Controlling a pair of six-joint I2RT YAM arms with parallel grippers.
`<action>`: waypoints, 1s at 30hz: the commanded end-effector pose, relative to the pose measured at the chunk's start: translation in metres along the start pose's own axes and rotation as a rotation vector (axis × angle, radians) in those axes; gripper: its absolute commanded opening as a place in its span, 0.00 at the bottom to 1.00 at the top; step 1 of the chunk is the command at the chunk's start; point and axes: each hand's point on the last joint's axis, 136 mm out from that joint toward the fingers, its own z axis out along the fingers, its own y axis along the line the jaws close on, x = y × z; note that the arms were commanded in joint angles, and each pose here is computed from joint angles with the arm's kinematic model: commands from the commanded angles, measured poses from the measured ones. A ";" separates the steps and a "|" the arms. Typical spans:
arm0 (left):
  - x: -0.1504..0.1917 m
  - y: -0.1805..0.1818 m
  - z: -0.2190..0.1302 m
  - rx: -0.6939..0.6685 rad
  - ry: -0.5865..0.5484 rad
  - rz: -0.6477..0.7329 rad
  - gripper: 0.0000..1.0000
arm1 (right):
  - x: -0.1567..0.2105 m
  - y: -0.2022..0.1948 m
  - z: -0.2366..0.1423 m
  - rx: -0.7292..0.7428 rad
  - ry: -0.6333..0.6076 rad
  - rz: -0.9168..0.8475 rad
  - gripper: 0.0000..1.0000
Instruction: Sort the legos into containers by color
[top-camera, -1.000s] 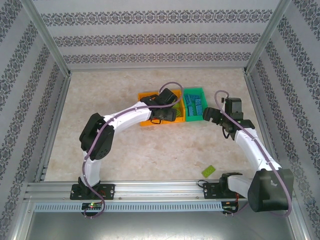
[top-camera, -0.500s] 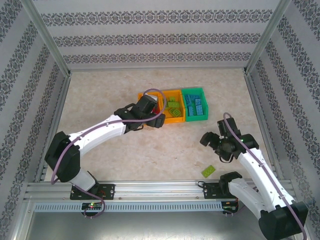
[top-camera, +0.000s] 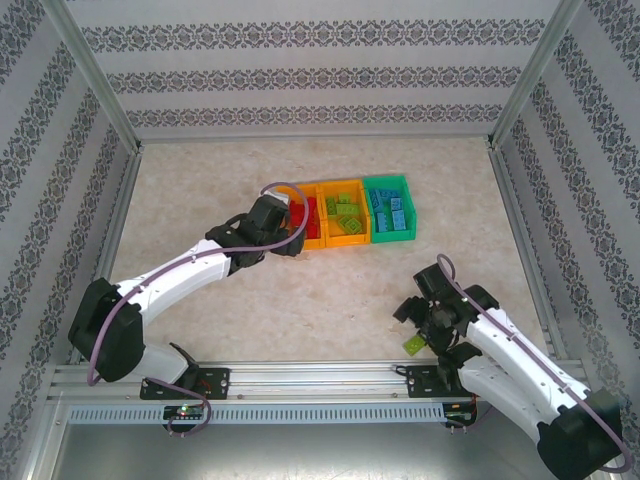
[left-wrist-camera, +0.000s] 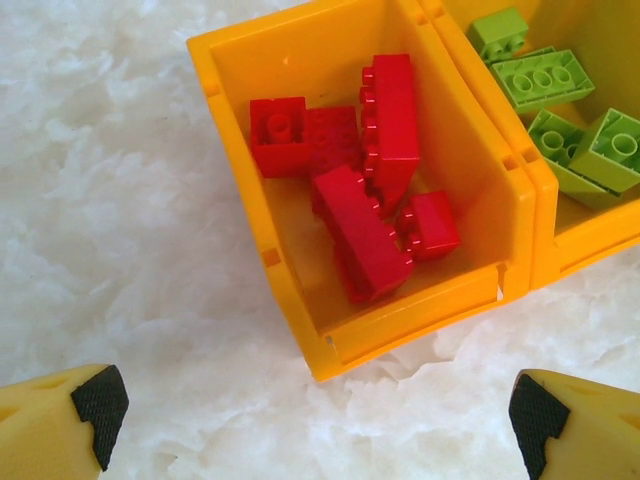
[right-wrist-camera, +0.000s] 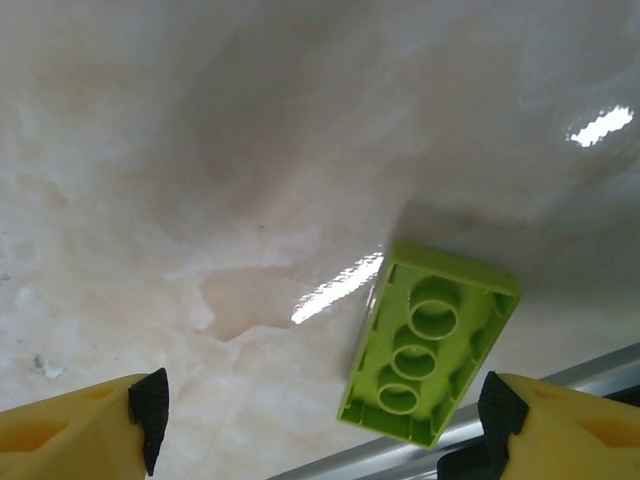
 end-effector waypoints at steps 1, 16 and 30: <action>-0.011 0.006 -0.007 -0.001 -0.053 -0.011 1.00 | 0.017 -0.023 0.009 0.086 0.074 0.078 0.81; -0.007 0.019 -0.012 -0.023 -0.060 -0.040 1.00 | 0.006 -0.017 0.027 0.166 0.058 0.014 0.68; 0.015 0.085 -0.034 -0.211 -0.105 -0.117 1.00 | -0.020 0.022 0.032 0.124 -0.083 -0.130 0.30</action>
